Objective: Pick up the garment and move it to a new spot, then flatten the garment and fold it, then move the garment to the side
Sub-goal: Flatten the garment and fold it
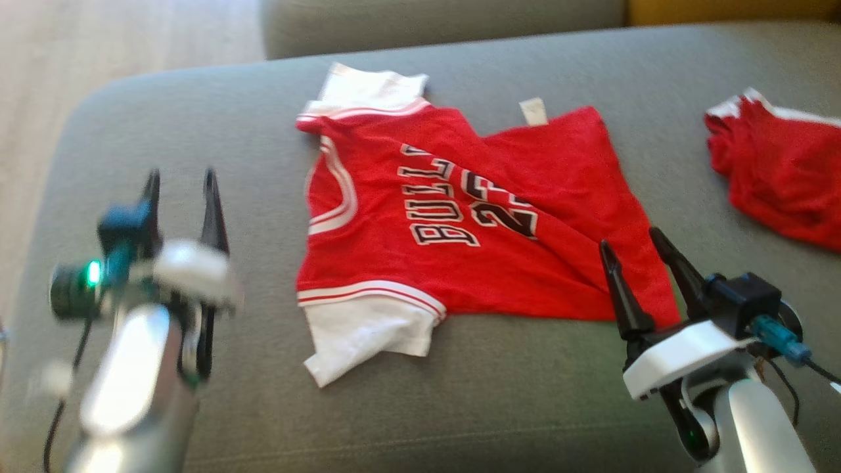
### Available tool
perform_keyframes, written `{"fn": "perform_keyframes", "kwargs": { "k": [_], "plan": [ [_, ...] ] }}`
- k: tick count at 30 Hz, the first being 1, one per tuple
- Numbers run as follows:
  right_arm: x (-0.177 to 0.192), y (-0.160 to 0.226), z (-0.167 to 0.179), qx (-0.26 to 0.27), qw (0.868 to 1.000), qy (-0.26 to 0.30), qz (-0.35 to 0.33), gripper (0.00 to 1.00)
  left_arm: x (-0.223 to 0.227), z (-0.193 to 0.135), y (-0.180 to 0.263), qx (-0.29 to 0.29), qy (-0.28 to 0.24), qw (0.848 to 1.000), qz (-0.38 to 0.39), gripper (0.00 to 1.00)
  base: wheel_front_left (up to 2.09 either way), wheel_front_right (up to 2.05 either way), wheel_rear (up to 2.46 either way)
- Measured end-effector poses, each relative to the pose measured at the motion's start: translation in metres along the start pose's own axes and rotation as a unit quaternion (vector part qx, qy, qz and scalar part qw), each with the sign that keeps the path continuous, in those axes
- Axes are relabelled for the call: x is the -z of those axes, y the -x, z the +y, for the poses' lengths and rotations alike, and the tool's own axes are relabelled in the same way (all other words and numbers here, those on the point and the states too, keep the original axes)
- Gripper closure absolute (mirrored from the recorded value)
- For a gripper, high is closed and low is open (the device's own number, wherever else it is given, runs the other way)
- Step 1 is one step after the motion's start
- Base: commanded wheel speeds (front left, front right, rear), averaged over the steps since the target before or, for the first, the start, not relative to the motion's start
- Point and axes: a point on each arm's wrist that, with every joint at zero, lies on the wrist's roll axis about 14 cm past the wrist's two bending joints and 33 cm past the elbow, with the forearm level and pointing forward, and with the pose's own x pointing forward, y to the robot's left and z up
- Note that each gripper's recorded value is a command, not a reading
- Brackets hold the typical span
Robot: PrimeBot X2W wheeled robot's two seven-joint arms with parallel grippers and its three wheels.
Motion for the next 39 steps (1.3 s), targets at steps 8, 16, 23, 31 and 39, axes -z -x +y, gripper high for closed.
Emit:
{"fn": "perform_keyframes", "kwargs": {
  "k": [8,16,23,31,39],
  "plan": [
    [-0.009,0.006,0.028,-0.038,0.999,-0.007,-0.019,0.0,0.021,0.033,0.101,-0.062,0.044,0.997,0.001,0.0,0.0,0.0,0.0],
    [-0.01,0.008,0.034,-0.047,0.999,-0.006,-0.019,0.0,0.027,0.006,0.123,-0.019,0.062,0.998,0.006,0.0,0.0,0.0,0.0],
    [-0.007,0.01,0.027,-0.036,0.999,-0.007,-0.015,0.0,0.065,-0.062,0.135,0.135,0.008,0.989,0.068,0.0,0.0,0.0,0.0],
    [0.0,0.013,0.015,-0.018,1.0,-0.008,-0.005,0.0,0.123,-0.095,0.156,0.248,-0.108,0.949,0.163,0.0,0.0,0.0,0.0],
    [0.007,0.016,0.007,-0.006,1.0,-0.008,0.005,0.0,0.143,-0.096,0.153,0.28,-0.165,0.927,0.188,0.0,0.0,0.0,0.0]
  ]
}}
